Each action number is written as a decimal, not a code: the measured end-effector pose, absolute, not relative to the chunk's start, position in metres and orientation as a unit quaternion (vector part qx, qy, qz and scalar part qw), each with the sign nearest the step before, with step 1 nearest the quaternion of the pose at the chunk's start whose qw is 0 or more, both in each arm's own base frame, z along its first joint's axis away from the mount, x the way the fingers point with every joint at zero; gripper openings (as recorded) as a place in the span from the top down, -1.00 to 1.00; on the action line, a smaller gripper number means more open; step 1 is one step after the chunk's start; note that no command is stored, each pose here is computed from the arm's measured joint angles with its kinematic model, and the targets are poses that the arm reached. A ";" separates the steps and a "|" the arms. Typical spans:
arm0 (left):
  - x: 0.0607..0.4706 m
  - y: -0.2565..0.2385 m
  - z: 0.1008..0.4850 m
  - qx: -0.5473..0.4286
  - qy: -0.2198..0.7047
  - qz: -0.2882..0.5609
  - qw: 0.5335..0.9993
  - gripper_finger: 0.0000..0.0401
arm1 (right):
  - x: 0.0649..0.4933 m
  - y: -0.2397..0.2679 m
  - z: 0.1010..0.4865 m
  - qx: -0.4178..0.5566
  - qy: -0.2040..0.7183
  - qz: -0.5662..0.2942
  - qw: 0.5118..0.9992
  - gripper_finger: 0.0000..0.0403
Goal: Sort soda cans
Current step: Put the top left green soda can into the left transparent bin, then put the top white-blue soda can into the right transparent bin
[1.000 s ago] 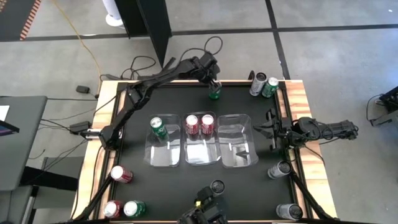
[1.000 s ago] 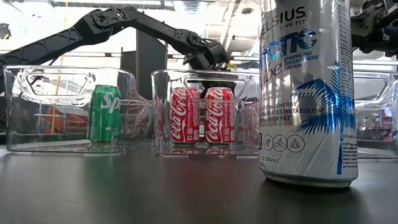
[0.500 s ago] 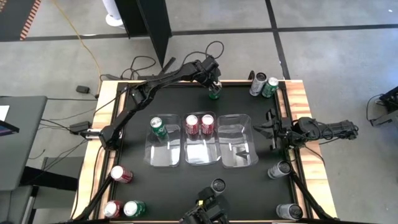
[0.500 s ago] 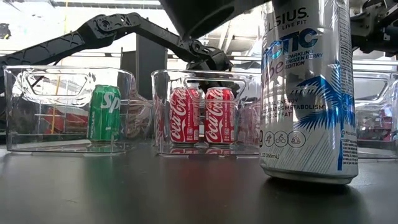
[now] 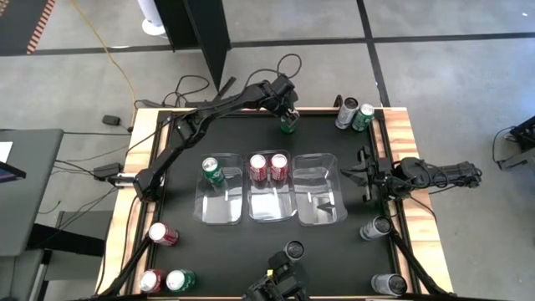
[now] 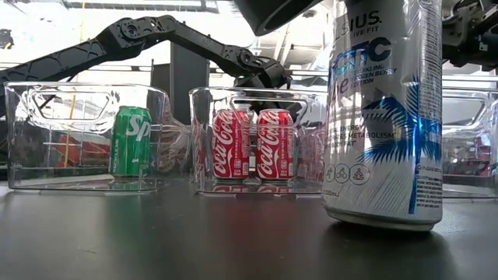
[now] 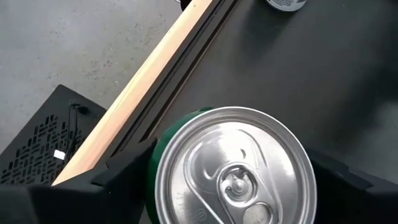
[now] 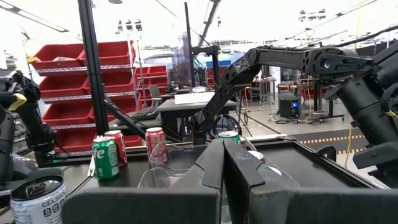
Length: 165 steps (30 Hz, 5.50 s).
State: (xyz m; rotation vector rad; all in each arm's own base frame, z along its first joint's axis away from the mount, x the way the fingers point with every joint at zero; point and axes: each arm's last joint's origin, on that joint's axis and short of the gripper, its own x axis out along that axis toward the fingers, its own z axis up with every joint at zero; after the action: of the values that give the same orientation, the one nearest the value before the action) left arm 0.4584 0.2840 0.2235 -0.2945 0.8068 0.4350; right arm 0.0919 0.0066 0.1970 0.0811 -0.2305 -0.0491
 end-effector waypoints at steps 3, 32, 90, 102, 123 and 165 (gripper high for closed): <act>0.458 0.284 0.224 -0.143 0.388 0.210 0.886 -0.51 | 0.092 0.007 0.197 0.040 -0.115 -0.025 0.992 0.86; 0.457 0.234 0.281 -0.066 0.405 0.171 0.896 -0.51 | 0.092 0.007 0.196 0.046 -0.111 -0.024 0.993 0.86; 0.283 0.021 0.290 -0.132 0.417 0.348 0.829 -0.51 | 0.095 0.014 0.177 0.118 -0.041 0.011 0.992 0.86; 0.282 0.035 0.258 -0.154 0.423 0.333 0.829 -0.51 | 0.095 0.014 0.177 0.118 -0.041 0.011 0.992 0.86; 0.280 0.036 0.238 -0.159 0.426 0.324 0.830 -0.54 | 0.095 0.014 0.177 0.119 -0.043 0.011 0.992 0.86; 0.291 0.038 0.306 -0.072 0.289 0.318 0.900 -0.72 | 0.095 0.013 0.176 0.121 -0.037 0.007 0.992 0.86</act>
State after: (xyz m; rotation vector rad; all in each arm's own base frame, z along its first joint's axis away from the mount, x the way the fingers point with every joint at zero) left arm 0.2909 0.0384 0.3060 -0.1483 0.5970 0.6585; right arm 0.0952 0.0134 0.1761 0.2417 -0.0748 0.0139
